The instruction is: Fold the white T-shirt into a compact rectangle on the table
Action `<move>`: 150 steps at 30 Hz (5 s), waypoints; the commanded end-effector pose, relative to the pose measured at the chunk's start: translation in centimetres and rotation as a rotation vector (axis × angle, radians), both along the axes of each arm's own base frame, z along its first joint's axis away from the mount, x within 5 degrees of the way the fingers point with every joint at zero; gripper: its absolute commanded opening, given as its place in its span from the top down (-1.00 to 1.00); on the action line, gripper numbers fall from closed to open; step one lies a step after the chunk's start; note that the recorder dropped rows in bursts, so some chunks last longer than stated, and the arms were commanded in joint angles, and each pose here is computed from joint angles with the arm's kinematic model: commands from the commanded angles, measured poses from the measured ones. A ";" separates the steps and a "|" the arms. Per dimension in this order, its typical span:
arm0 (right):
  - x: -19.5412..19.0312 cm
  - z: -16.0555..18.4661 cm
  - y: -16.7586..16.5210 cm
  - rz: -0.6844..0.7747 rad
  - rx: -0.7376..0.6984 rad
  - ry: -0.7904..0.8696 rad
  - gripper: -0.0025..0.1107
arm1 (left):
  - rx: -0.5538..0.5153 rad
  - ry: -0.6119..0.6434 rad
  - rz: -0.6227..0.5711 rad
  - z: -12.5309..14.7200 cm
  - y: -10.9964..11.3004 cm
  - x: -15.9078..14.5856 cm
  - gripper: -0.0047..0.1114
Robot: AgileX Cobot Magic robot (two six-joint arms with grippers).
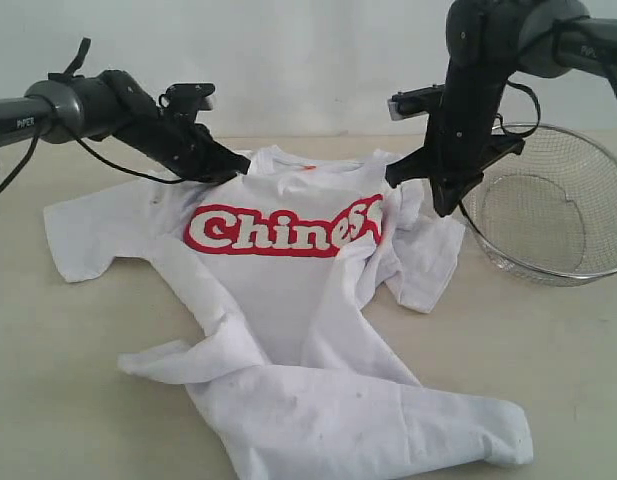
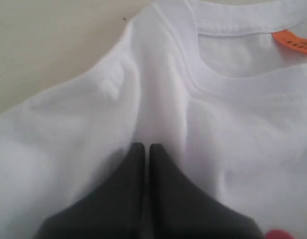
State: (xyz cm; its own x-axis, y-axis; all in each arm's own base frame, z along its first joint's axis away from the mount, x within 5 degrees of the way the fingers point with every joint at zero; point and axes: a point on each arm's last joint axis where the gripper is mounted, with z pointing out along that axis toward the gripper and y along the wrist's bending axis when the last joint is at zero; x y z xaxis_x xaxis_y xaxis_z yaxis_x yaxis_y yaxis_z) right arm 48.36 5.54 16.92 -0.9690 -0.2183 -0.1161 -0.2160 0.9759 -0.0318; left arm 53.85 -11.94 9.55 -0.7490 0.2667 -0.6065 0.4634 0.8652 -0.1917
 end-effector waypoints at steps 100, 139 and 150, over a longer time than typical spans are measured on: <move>0.2 8.9 -0.5 -0.019 0.172 -0.222 0.96 | 0.050 0.182 -0.108 6.8 -1.3 -9.2 0.84; -4.8 -5.3 1.9 -0.041 0.092 0.153 0.96 | 0.218 0.361 -0.057 -0.1 0.0 -9.5 0.84; -5.1 -5.3 0.6 -0.083 -0.049 0.183 0.96 | 0.249 0.366 -0.001 -0.1 2.5 -9.0 0.84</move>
State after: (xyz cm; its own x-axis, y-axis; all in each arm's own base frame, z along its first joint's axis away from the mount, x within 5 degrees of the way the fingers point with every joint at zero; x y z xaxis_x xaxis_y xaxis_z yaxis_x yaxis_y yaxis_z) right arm 43.50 7.11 12.42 -0.9904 -0.1364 0.0231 -0.1359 0.9905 0.0216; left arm 44.78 -11.73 10.88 -0.8981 0.3502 -0.2661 0.4060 0.8927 -0.1956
